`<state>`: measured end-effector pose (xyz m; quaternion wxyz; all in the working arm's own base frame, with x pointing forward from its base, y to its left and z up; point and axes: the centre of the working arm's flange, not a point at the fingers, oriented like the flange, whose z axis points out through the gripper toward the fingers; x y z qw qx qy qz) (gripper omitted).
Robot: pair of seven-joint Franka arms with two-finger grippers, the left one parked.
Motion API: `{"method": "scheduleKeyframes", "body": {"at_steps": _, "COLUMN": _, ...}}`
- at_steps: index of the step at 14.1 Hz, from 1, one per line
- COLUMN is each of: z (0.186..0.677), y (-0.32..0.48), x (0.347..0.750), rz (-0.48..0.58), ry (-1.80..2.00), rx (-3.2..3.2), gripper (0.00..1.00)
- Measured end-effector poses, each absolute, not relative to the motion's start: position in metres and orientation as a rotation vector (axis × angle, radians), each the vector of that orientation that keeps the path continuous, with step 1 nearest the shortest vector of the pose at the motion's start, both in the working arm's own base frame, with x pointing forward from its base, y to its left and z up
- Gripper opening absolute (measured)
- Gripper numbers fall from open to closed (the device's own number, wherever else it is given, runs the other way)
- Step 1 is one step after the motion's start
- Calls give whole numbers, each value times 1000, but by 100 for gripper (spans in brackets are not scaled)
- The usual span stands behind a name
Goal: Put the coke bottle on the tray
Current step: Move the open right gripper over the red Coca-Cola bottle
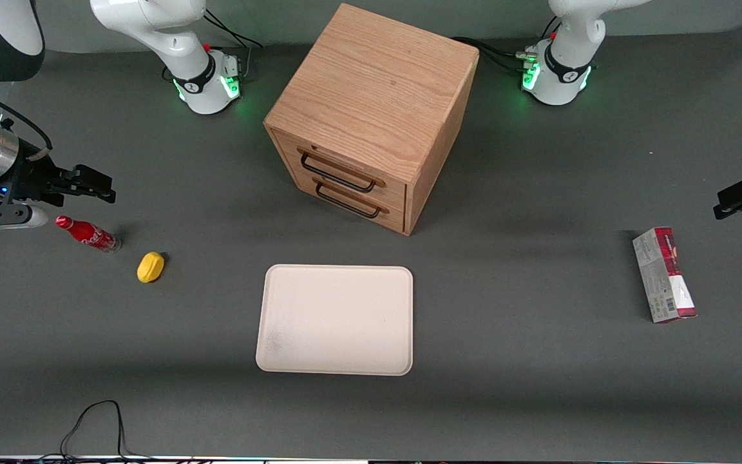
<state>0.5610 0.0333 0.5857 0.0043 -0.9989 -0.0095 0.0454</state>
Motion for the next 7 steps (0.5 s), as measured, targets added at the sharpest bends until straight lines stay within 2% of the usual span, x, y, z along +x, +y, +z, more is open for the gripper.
{"method": "scheduleKeyframes", "body": {"at_steps": 7, "z": 602, "y": -16, "x": 533, "rz": 197, "ry": 3, "rx": -3125, "gripper": 100}}
